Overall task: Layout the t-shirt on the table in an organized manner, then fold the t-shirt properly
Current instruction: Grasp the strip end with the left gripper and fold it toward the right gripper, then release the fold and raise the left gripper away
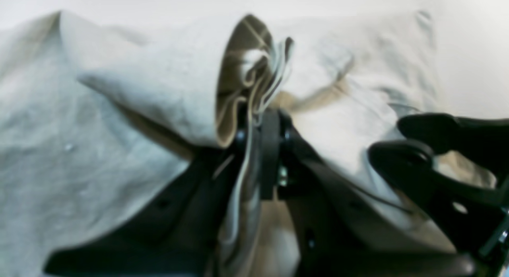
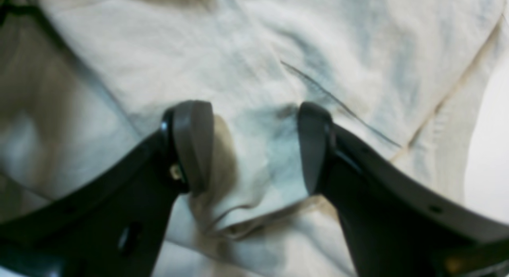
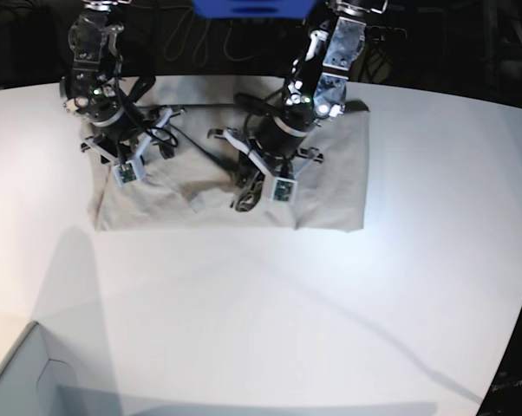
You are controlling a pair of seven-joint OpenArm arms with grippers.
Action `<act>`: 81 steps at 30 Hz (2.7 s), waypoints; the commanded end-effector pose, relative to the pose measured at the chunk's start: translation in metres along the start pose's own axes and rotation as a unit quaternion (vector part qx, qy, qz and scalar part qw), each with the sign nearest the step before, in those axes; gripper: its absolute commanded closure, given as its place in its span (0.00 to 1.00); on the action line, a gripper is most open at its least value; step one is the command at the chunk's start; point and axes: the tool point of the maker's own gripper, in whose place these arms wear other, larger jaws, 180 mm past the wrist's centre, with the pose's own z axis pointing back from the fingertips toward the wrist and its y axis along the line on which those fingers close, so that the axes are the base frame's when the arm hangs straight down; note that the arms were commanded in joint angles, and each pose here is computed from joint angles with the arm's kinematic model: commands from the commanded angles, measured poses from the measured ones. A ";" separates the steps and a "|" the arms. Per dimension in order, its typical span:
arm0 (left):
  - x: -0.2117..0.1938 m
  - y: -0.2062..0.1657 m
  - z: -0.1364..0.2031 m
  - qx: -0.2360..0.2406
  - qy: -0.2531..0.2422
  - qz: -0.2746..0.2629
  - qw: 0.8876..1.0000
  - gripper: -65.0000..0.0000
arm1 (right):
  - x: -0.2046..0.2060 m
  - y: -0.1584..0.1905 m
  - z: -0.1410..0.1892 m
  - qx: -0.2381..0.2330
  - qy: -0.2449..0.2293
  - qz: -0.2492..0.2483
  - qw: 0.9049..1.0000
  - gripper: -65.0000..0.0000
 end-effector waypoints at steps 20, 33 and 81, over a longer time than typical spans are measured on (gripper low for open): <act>0.064 -0.046 0.026 -0.051 -0.099 -0.017 0.994 0.47 | 0.011 -0.002 0.000 -0.001 -0.017 0.003 1.000 0.47; 0.026 0.035 0.033 0.030 -0.048 -0.026 0.998 0.62 | 0.018 -0.003 0.000 -0.003 -0.024 0.003 1.000 0.48; 0.045 0.307 0.197 0.259 -0.132 0.186 0.939 0.62 | 0.012 -0.102 0.006 -0.110 -0.011 -0.103 0.988 0.30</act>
